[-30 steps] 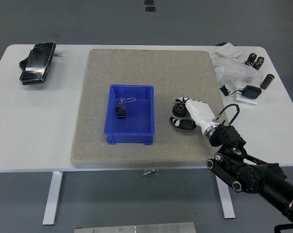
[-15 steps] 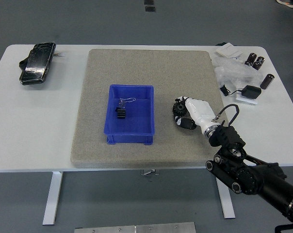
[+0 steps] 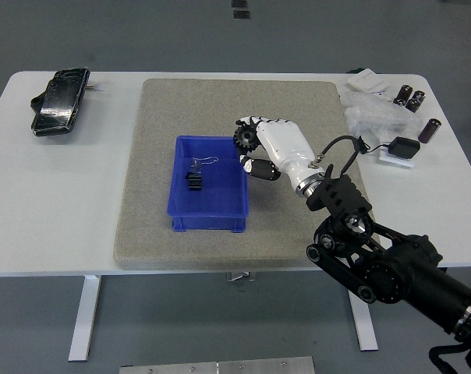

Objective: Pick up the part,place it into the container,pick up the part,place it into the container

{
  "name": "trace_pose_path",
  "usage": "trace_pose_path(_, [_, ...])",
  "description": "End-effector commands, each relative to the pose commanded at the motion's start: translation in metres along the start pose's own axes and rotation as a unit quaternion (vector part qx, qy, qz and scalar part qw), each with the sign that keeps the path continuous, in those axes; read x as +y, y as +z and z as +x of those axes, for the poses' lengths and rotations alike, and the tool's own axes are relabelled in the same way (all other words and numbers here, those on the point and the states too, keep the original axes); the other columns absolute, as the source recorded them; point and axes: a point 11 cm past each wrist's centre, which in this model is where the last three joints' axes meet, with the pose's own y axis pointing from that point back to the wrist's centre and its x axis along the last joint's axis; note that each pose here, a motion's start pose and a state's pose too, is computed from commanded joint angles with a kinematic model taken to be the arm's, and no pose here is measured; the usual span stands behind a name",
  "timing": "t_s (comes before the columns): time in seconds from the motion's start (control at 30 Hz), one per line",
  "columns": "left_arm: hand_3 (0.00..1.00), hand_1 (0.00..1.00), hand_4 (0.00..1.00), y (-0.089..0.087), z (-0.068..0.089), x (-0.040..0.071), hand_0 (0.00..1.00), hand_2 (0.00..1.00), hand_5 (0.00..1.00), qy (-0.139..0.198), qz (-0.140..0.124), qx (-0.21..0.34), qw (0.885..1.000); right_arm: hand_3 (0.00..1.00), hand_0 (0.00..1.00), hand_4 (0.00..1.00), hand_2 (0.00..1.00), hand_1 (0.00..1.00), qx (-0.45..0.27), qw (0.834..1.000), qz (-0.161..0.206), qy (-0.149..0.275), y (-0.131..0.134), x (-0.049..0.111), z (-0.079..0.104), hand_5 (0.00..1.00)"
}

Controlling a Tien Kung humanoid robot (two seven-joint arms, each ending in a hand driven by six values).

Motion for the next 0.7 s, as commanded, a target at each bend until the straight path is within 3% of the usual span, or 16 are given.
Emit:
trace_pose_path(0.03, [0.611,0.567,0.686,0.000,0.000,0.000,0.643,0.565,0.240,0.000,0.000,0.000,1.000,0.399,0.700,0.077,0.426,0.525,0.008,1.000,0.010,-0.006,-0.008,0.000,-0.003,0.002])
trace_pose_path(0.07, [0.611,0.567,0.686,0.000,0.000,0.000,0.643,0.565,0.240,0.000,0.000,0.000,1.000,0.508,0.750,0.441,0.577,0.630,0.016,1.000,0.018,-0.011,-0.015,0.000,-0.006,0.019])
trace_pose_path(0.23, [0.611,0.567,0.686,-0.002,0.001,0.000,0.643,0.565,0.240,0.001,0.002,-0.001,1.000,0.508,0.750,0.441,0.577,0.630,0.052,0.997,0.033,-0.044,-0.031,0.002,-0.024,0.019])
trace_pose_path(0.27, [0.611,0.567,0.687,-0.002,0.000,0.000,0.644,0.565,0.240,0.001,0.003,-0.001,1.000,0.707,0.901,0.445,0.791,0.825,0.056,0.997,0.034,-0.049,-0.031,0.003,-0.027,0.260])
trace_pose_path(0.43, [0.611,0.567,0.687,-0.002,0.001,0.000,0.644,0.565,0.240,0.001,0.003,0.000,1.000,0.707,0.901,0.445,0.791,0.825,0.062,0.996,0.035,-0.059,-0.031,0.004,-0.032,0.260])
trace_pose_path(0.47, [0.611,0.567,0.687,-0.001,0.001,0.000,0.644,0.565,0.240,0.002,0.002,0.000,1.000,0.852,0.998,0.610,0.885,0.924,0.062,0.996,0.034,-0.060,-0.031,0.004,-0.033,0.359])
trace_pose_path(0.7, [0.611,0.567,0.687,0.002,0.002,0.000,0.644,0.565,0.240,0.002,-0.001,-0.001,1.000,0.865,0.998,0.647,0.889,0.928,0.057,0.996,0.025,-0.071,-0.026,0.005,-0.037,0.385])
